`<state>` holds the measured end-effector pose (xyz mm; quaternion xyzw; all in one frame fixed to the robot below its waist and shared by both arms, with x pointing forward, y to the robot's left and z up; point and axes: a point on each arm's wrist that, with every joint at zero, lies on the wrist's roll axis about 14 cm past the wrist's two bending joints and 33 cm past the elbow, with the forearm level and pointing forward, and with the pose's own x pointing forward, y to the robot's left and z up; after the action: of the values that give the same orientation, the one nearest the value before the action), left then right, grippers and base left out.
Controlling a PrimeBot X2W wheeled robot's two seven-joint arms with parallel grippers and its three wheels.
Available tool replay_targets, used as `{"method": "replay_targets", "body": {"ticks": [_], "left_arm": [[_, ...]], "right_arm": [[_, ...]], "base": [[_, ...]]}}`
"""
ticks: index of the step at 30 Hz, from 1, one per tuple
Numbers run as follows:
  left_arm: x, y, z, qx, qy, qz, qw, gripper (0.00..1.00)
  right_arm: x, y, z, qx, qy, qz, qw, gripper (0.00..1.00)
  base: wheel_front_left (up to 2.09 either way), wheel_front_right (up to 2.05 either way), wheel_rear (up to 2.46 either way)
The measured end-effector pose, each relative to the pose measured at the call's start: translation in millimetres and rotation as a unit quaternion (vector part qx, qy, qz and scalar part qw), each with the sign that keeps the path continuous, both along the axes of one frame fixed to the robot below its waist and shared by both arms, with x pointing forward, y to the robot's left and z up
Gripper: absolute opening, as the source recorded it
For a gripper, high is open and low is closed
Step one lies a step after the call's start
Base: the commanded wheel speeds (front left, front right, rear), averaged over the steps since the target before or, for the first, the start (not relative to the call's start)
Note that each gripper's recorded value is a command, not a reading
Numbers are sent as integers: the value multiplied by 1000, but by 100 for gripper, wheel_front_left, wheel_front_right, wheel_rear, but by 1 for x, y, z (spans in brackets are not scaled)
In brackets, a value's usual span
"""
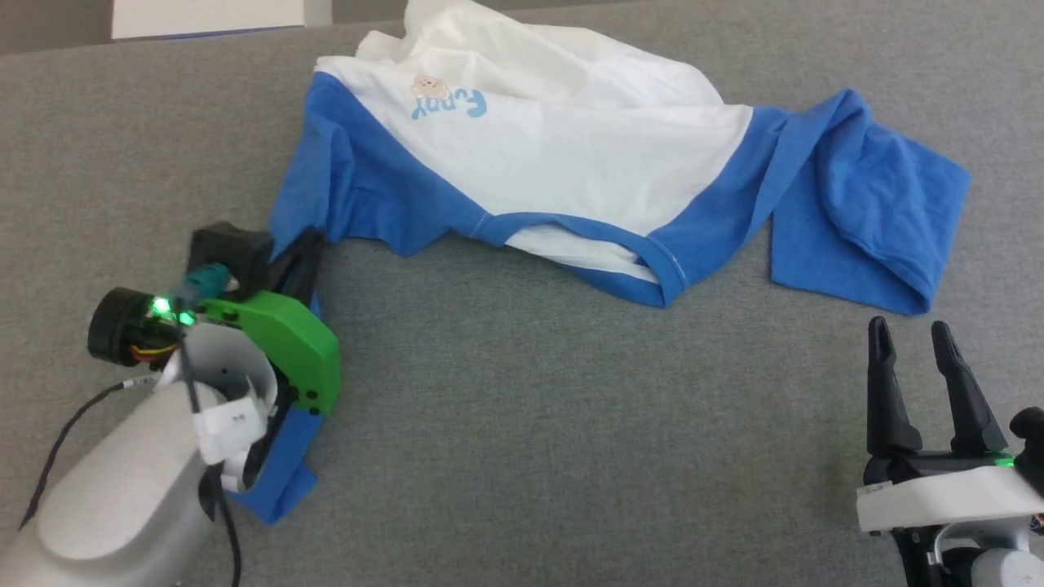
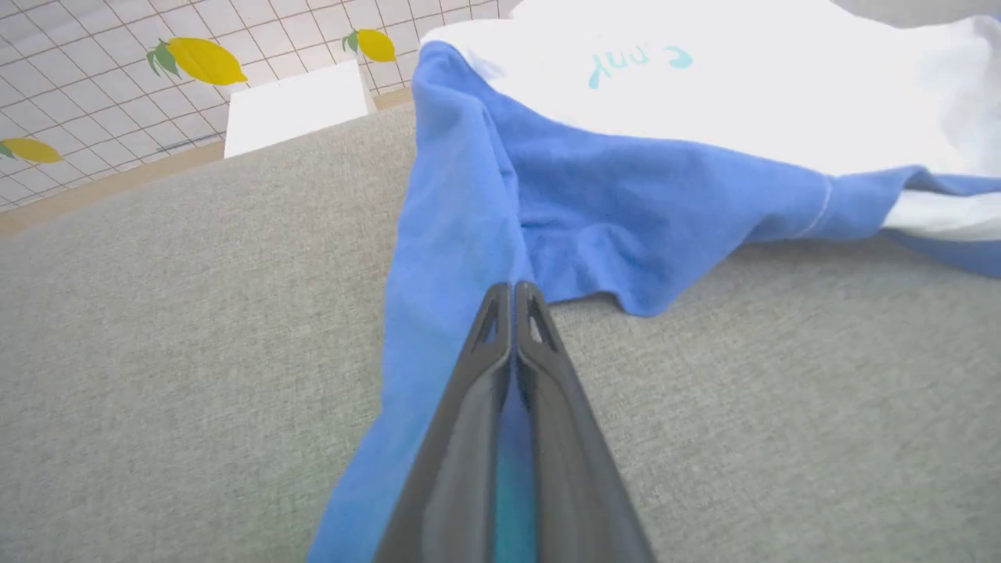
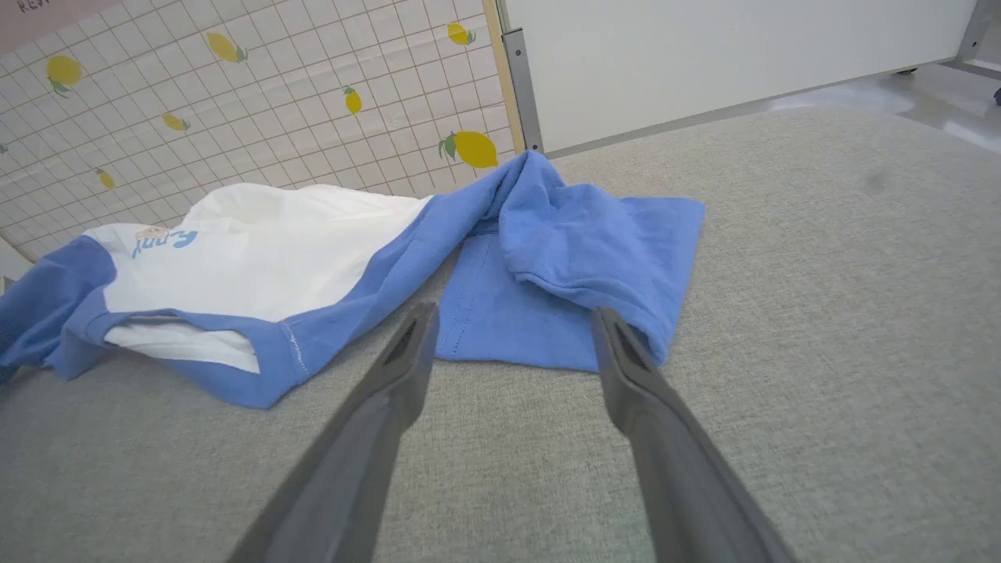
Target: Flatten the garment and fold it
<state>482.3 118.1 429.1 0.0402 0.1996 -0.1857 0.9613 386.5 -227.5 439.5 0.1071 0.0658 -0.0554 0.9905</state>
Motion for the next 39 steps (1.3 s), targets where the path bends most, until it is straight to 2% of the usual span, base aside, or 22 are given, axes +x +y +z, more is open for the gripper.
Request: {"method": "replay_targets", "body": {"ticks": [3, 6, 9, 10, 15, 16, 17, 23, 27, 32, 36, 39], "left_arm": [[2, 7, 30, -47, -18, 25, 998, 0], [-5, 30, 42, -53, -10, 57, 997, 0], [-13, 75, 41, -27, 0, 118, 993, 0], [-19, 118, 33, 2, 0, 179, 984, 0], [-26, 150, 7, 5, 13, 237, 971, 1], [-27, 150, 3, 3, 12, 240, 971, 43], [-28, 149, -1, -4, 13, 244, 970, 99], [-23, 124, 2, -56, -16, 225, 973, 100], [-12, 105, 44, -95, -96, 202, 970, 100], [-17, 78, 99, -132, -196, 174, 956, 100], [-34, 60, 111, -152, -222, 172, 947, 100], [-46, 51, 129, -179, -257, 184, 932, 100]], "right_arm": [[2, 4, 3, 3, -5, 6, 1000, 100], [2, 8, 6, 5, -9, 11, 1000, 100], [2, 11, 8, 7, -13, 16, 1000, 100], [3, 13, 8, 9, -14, 19, 1000, 100], [5, 17, 5, 11, -10, 24, 1000, 100], [5, 17, 4, 11, -10, 25, 1000, 100], [6, 18, 4, 11, -9, 26, 1000, 100], [6, 18, 7, 9, -11, 27, 1000, 100], [6, 18, 10, 7, -15, 27, 999, 100], [3, 19, 13, 8, -18, 29, 999, 100], [1, 20, 15, 9, -21, 30, 999, 100], [1, 21, 17, 10, -24, 31, 999, 100]], "base": [[0, 0, 0], [0, 0, 0], [0, 0, 0], [0, 0, 0], [0, 0, 0], [0, 0, 0], [0, 0, 0], [0, 0, 0], [0, 0, 0], [0, 0, 0], [0, 0, 0], [0, 0, 0]]}}
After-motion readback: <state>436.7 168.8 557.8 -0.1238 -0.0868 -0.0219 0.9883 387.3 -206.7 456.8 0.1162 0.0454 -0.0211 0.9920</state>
